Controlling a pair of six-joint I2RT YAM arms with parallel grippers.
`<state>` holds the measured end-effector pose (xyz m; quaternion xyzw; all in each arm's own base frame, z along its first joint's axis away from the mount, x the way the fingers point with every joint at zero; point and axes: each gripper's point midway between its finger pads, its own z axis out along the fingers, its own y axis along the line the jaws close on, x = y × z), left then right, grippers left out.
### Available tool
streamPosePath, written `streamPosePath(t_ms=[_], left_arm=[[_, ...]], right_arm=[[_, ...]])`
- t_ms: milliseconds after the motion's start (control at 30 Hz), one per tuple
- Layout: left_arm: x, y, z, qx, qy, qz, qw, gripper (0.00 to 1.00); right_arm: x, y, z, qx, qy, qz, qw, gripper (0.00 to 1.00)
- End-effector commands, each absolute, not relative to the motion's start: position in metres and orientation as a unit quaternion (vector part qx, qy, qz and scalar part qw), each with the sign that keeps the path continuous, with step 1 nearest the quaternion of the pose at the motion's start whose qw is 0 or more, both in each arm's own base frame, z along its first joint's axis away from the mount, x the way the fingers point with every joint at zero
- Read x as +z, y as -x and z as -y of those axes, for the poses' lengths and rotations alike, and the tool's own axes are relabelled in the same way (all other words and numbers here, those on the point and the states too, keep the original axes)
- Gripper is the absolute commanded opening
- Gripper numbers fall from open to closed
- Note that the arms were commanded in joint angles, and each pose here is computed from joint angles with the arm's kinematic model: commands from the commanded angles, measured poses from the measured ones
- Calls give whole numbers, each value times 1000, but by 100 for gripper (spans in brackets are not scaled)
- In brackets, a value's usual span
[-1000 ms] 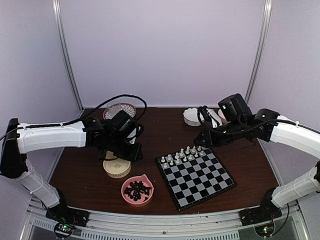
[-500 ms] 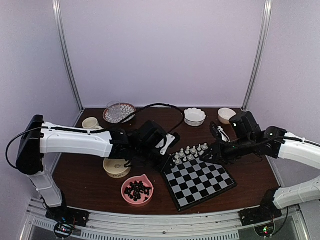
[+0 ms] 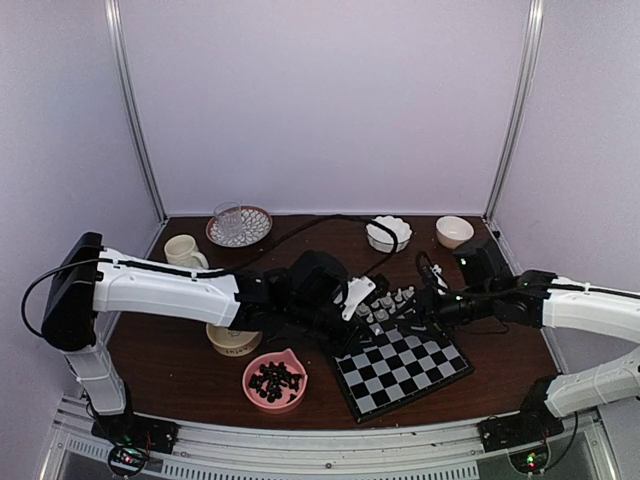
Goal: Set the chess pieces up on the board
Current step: Pass from the left arm to the right
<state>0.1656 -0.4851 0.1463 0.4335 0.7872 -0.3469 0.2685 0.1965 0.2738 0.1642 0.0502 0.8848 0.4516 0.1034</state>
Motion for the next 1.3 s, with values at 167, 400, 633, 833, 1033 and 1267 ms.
streamPosePath(t_ms=[167, 400, 633, 833, 1033, 1267], left_arm=[[146, -159, 503, -372, -468, -751, 281, 13], [147, -158, 505, -370, -476, -746, 283, 13], [149, -157, 507, -373, -480, -740, 286, 13], [152, -155, 509, -375, -484, -735, 292, 13], [154, -156, 511, -376, -486, -731, 297, 13], [157, -156, 511, -376, -488, -727, 304, 13]], right_arm=[[173, -200, -283, 489, -65, -865, 85, 35], [166, -193, -286, 484, -55, -871, 58, 35], [160, -190, -288, 482, -52, -873, 47, 35], [159, -189, -291, 490, -50, -870, 38, 34], [156, -187, -292, 495, -53, -867, 29, 33], [151, -185, -292, 493, -53, -868, 23, 33]])
